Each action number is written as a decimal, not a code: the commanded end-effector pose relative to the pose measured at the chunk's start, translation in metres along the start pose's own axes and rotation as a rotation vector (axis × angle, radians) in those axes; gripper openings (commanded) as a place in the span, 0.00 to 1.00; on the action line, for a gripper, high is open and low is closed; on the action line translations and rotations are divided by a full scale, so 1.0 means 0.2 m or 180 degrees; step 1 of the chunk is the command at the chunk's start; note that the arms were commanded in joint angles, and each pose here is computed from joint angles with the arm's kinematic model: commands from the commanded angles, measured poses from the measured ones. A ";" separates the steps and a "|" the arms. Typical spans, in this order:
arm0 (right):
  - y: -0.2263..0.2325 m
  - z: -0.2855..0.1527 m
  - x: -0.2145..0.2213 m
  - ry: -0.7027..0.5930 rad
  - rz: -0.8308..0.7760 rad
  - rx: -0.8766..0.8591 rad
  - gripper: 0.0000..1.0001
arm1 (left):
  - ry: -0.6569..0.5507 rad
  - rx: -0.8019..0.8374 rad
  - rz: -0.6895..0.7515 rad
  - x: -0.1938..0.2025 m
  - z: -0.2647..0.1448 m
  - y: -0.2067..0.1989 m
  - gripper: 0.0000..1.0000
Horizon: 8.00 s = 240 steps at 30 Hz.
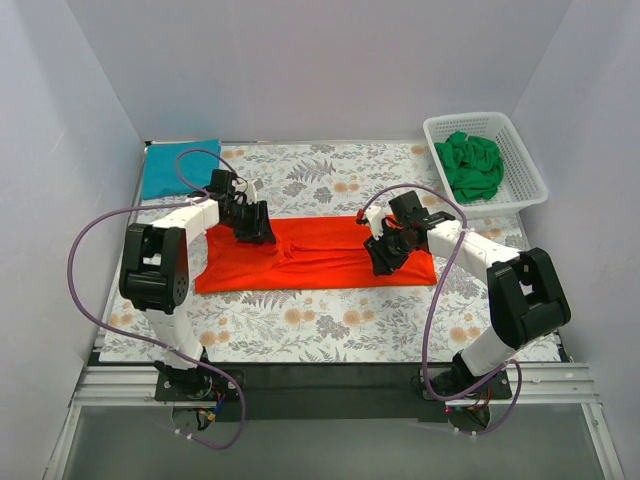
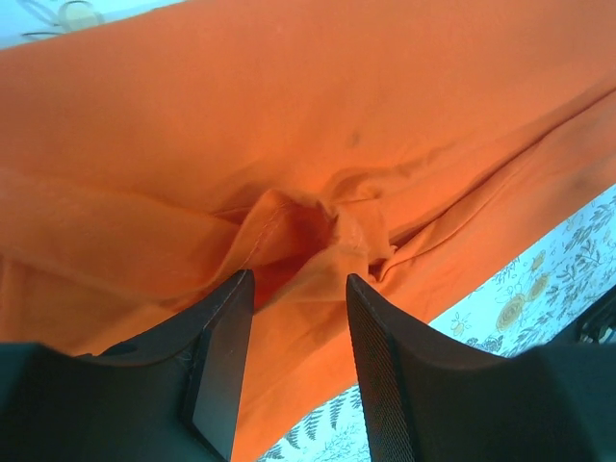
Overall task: Fold and stack the t-shirts
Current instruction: Fold the tshirt
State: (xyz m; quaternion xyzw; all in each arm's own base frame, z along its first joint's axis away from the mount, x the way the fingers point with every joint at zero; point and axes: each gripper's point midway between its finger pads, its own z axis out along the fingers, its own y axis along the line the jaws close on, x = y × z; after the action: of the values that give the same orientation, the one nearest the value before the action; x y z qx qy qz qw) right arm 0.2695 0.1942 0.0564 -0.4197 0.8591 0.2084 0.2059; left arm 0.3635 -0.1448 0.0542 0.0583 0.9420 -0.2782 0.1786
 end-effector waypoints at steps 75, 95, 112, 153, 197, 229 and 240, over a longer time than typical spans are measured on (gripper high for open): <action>-0.02 -0.02 0.08 0.0039 0.0068 0.0049 0.41 | -0.0421 -0.0502 0.1012 -0.20 0.20 0.02 0.21; -0.27 0.00 -0.01 0.0299 -0.0003 0.0406 0.40 | -0.0425 -0.0739 0.0613 0.00 -0.32 0.07 0.37; -0.03 0.11 0.38 0.0974 -0.0079 -0.0038 0.29 | 0.0303 -0.0942 0.0146 0.14 -0.01 0.30 0.01; 1.06 0.15 0.13 0.0585 -0.1178 -0.2205 0.31 | -0.0356 -0.0252 0.0658 -0.51 0.15 -0.15 0.25; -0.89 0.65 -0.91 -0.0996 0.0926 0.0133 0.35 | -0.0099 -0.0371 0.0332 -0.60 0.55 0.15 0.31; -0.21 -0.80 -1.14 -0.1806 -0.1047 0.0482 0.98 | -0.1852 0.0257 0.1891 -0.62 -0.74 -0.55 0.92; 0.39 -0.36 -0.21 -0.0595 -0.1722 -0.0347 0.89 | -0.0870 0.1139 0.2850 0.41 -0.57 -0.56 0.93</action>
State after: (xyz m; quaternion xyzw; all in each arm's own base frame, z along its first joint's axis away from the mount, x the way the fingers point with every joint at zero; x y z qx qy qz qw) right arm 0.2602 0.2318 0.1651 -0.5746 0.7109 0.2277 0.3355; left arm 0.2828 -0.1647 0.1818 0.3602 0.7853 -0.3138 0.3938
